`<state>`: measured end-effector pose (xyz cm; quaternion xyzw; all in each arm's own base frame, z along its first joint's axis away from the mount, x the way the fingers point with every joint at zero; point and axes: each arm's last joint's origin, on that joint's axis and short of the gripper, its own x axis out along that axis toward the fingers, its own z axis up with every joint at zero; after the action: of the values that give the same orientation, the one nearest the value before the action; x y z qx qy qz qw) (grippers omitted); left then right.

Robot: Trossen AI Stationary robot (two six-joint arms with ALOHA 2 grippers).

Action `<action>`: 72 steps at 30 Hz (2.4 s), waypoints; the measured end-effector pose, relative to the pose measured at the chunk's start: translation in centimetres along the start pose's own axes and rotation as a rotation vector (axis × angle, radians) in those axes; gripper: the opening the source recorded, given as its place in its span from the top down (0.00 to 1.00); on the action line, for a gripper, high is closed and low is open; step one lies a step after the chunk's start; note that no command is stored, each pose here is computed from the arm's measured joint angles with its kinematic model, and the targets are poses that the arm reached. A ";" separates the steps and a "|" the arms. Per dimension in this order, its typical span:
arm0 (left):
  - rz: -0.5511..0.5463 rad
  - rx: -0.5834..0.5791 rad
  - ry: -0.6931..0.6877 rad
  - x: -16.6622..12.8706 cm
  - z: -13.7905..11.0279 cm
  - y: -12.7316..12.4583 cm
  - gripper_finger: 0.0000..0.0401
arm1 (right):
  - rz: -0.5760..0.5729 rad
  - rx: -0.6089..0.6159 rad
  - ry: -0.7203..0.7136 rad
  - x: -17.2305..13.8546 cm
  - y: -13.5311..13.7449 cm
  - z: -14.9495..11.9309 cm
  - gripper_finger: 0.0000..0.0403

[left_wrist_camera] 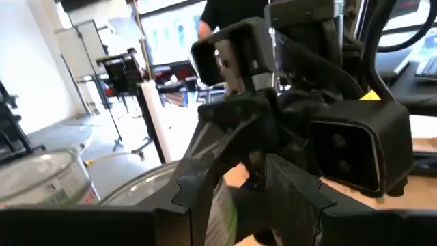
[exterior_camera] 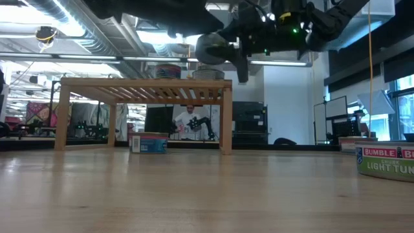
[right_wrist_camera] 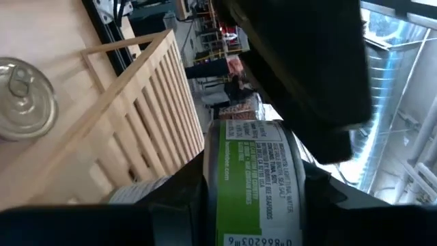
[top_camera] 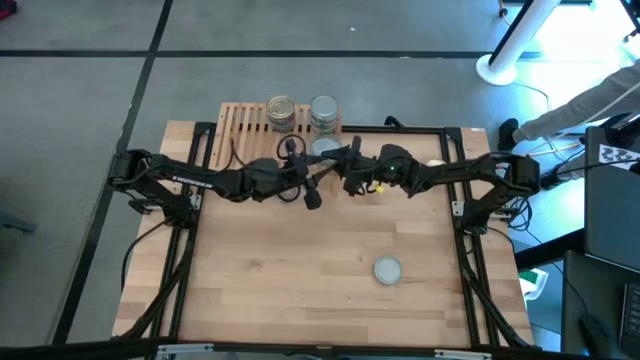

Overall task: Stack canned seafood by type on shelf
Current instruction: Stack the green tuna can on top of the bottom green tuna can on the shelf

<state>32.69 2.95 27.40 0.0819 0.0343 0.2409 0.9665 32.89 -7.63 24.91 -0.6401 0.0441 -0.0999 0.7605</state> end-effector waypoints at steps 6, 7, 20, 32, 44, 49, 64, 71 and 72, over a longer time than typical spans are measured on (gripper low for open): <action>0.012 0.026 -0.007 0.0 0.1 0.1 0.68 | 0.107 0.104 0.018 1.3 -1.2 0.2 0.65; 0.019 0.027 -0.004 0.0 0.1 0.1 0.68 | 0.118 0.107 0.028 1.3 -1.2 0.2 0.65; 0.096 0.077 0.107 0.0 -0.9 0.3 0.68 | 0.165 0.107 0.083 1.2 -0.7 -0.1 0.65; 0.205 0.165 0.198 -0.1 -1.7 0.8 0.68 | 0.168 0.103 0.072 1.7 -0.2 -0.8 0.65; 0.210 0.181 0.210 0.0 -1.8 1.0 0.68 | 0.162 0.105 0.068 1.7 -0.2 -0.8 0.65; 0.209 0.198 0.211 0.0 -1.8 1.0 0.68 | 0.174 0.104 0.071 1.7 -0.2 -0.8 0.65; 0.229 0.211 0.235 0.0 -2.2 1.1 0.68 | 0.189 0.167 0.061 1.6 -0.1 -0.6 0.46; 0.254 0.213 0.237 0.0 -2.2 1.2 0.68 | 0.184 0.164 0.068 1.6 -0.1 -0.7 0.40; 0.254 0.213 0.237 0.0 -2.2 1.2 0.68 | 0.184 0.164 0.069 1.6 -0.1 -0.7 0.40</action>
<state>31.90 4.29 25.44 0.1584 0.1625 0.3638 0.9034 34.35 -8.63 25.00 -0.5654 0.1204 -0.0546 0.8142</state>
